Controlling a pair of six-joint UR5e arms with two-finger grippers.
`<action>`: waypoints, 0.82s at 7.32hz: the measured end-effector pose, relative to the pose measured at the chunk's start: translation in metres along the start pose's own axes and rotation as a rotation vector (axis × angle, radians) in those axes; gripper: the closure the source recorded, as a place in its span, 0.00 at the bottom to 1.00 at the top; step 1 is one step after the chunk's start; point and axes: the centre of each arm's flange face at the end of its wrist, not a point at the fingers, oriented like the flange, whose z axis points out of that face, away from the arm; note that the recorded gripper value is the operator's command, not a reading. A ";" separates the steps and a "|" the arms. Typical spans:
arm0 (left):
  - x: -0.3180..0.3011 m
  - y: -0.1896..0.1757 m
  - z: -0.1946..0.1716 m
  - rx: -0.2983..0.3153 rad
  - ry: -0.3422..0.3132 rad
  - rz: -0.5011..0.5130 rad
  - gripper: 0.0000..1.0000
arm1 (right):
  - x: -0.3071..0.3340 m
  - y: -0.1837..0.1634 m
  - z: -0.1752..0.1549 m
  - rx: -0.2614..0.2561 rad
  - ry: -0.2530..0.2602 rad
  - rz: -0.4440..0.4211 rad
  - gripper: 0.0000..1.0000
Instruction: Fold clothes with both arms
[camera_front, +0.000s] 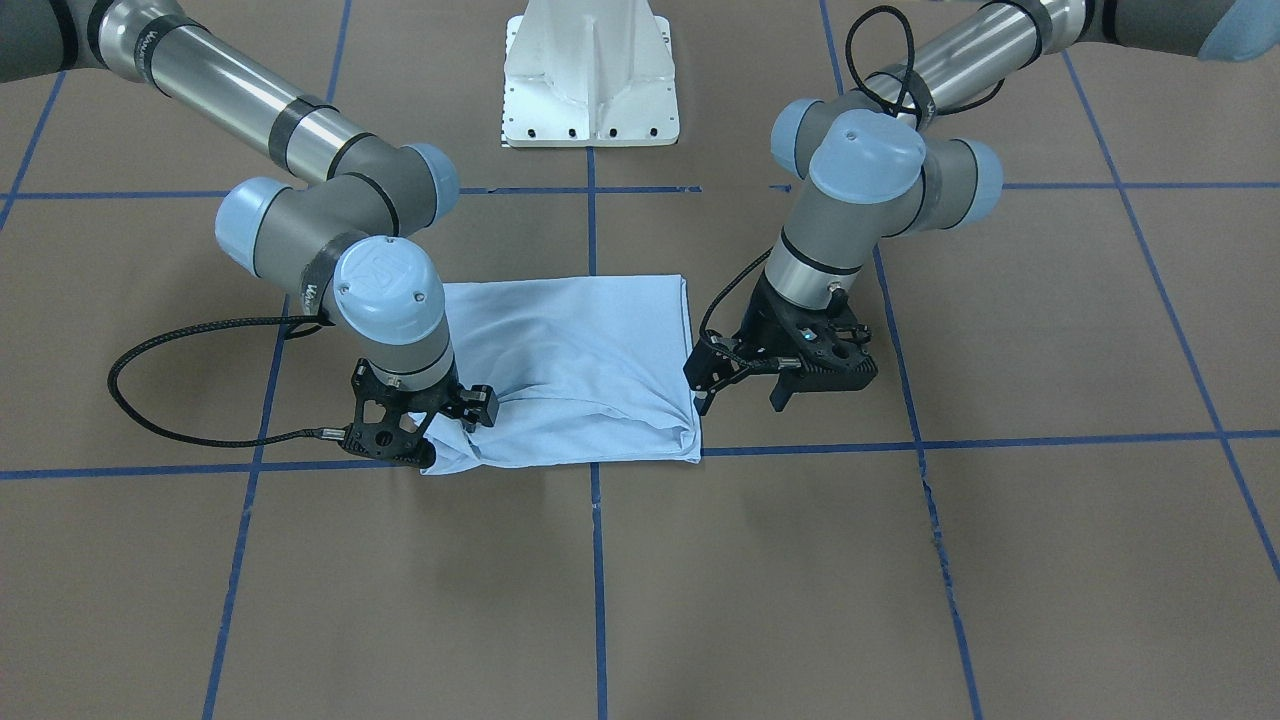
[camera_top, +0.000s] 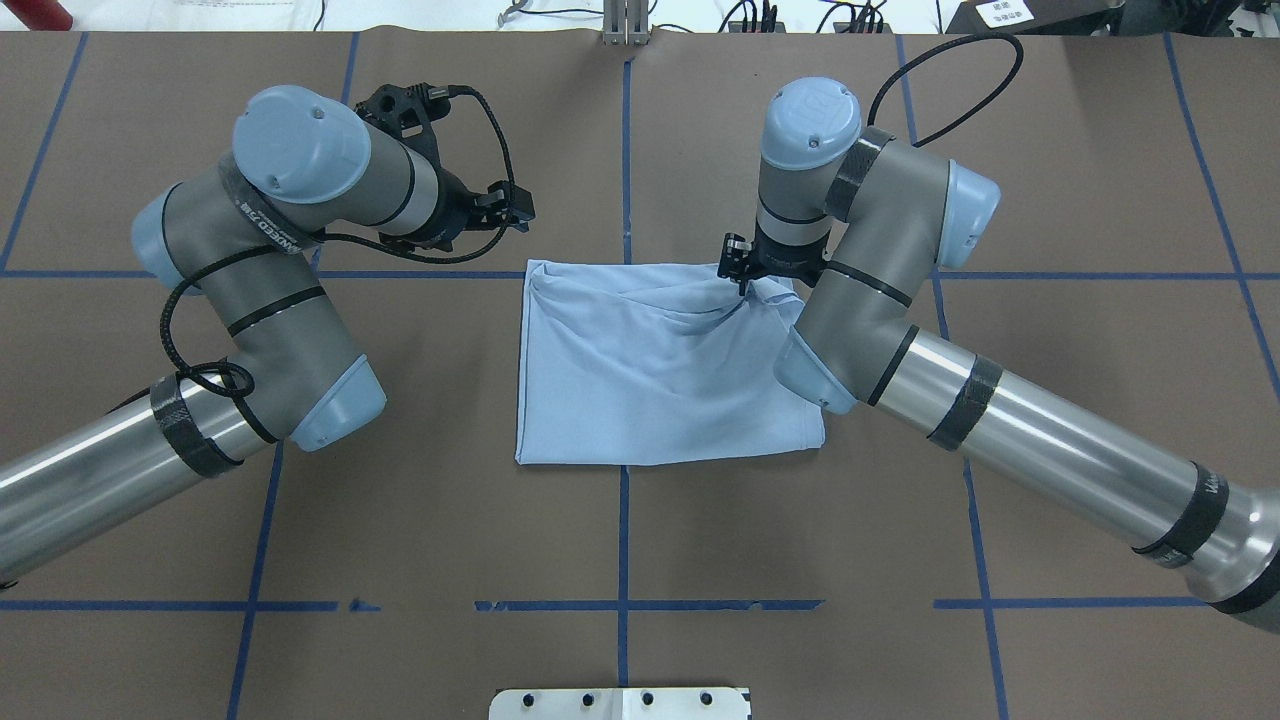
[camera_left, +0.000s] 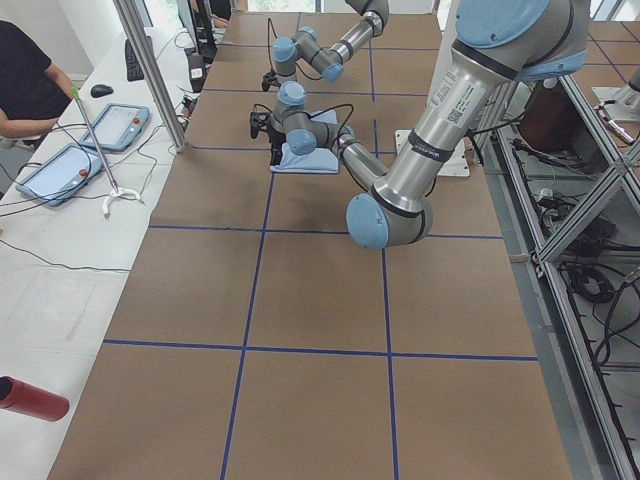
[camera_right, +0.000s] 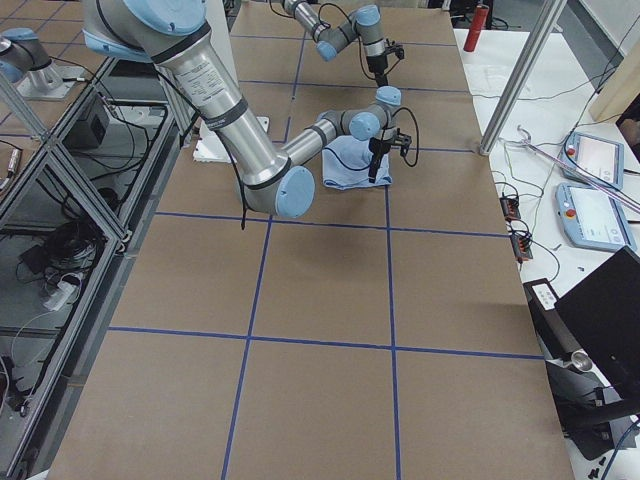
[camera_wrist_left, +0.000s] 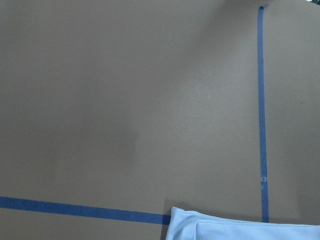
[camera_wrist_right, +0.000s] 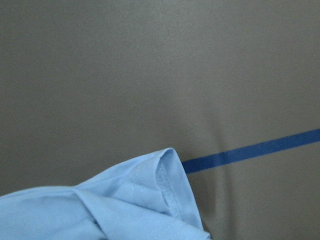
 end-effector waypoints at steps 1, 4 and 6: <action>0.002 0.000 0.000 0.000 0.003 -0.001 0.00 | 0.007 -0.007 0.002 0.009 0.016 -0.020 0.00; 0.007 0.001 -0.003 0.000 0.011 -0.004 0.00 | 0.030 -0.034 -0.002 0.032 0.044 -0.056 0.00; 0.003 0.002 -0.013 0.007 0.021 0.019 0.00 | 0.052 -0.066 -0.029 0.057 0.026 -0.071 0.00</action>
